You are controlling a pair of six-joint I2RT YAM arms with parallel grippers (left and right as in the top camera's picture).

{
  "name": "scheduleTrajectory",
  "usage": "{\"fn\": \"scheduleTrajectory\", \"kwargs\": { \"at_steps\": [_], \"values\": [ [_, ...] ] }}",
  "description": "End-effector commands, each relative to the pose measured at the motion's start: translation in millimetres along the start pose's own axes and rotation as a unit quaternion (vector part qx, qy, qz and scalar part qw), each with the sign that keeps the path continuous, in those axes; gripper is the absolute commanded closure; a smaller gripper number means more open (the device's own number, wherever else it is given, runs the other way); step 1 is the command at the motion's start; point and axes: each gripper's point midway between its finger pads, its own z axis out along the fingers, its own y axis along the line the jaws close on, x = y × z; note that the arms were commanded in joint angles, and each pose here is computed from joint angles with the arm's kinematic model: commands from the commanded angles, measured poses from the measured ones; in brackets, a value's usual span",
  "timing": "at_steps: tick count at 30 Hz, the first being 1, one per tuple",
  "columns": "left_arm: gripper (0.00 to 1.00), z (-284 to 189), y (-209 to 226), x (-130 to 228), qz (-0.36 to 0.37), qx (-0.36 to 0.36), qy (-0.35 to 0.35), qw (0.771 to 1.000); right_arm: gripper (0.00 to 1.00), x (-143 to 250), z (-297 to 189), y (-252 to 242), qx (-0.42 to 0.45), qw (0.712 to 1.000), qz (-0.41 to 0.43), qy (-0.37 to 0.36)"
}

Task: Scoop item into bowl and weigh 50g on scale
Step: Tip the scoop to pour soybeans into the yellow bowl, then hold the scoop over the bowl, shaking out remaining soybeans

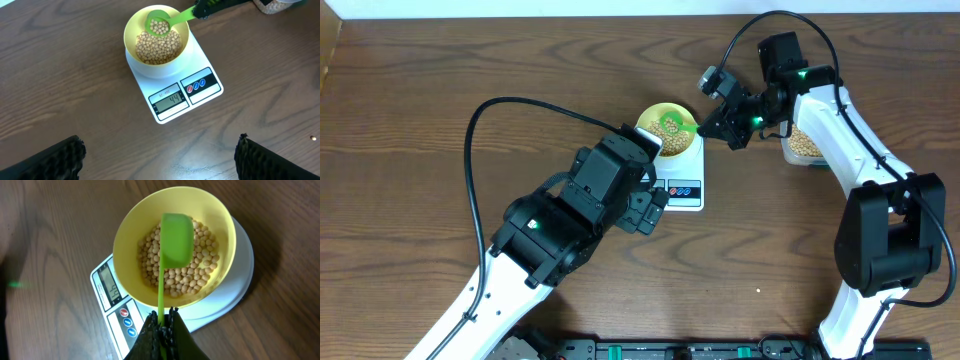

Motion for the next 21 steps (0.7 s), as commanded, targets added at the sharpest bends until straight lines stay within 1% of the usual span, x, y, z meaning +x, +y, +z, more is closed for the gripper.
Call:
{"fn": "scheduleTrajectory", "kwargs": {
  "at_steps": [1, 12, 21],
  "values": [
    [0.02, -3.0, 3.5, -1.9, -0.006, -0.006, -0.004, 1.000, 0.99, -22.3, -14.4, 9.6, 0.006, 0.999, -0.033, -0.020],
    [0.02, -3.0, 3.5, -1.9, -0.006, -0.006, -0.004, 1.000, 0.99, -24.8, -17.0, 9.9, 0.008, 0.999, -0.045, -0.020],
    [0.02, -3.0, 3.5, -1.9, -0.006, -0.006, -0.004, 1.000, 0.99, -24.6, -17.0, 10.2, 0.009, 0.997, -0.078, -0.019]
  ]
}}
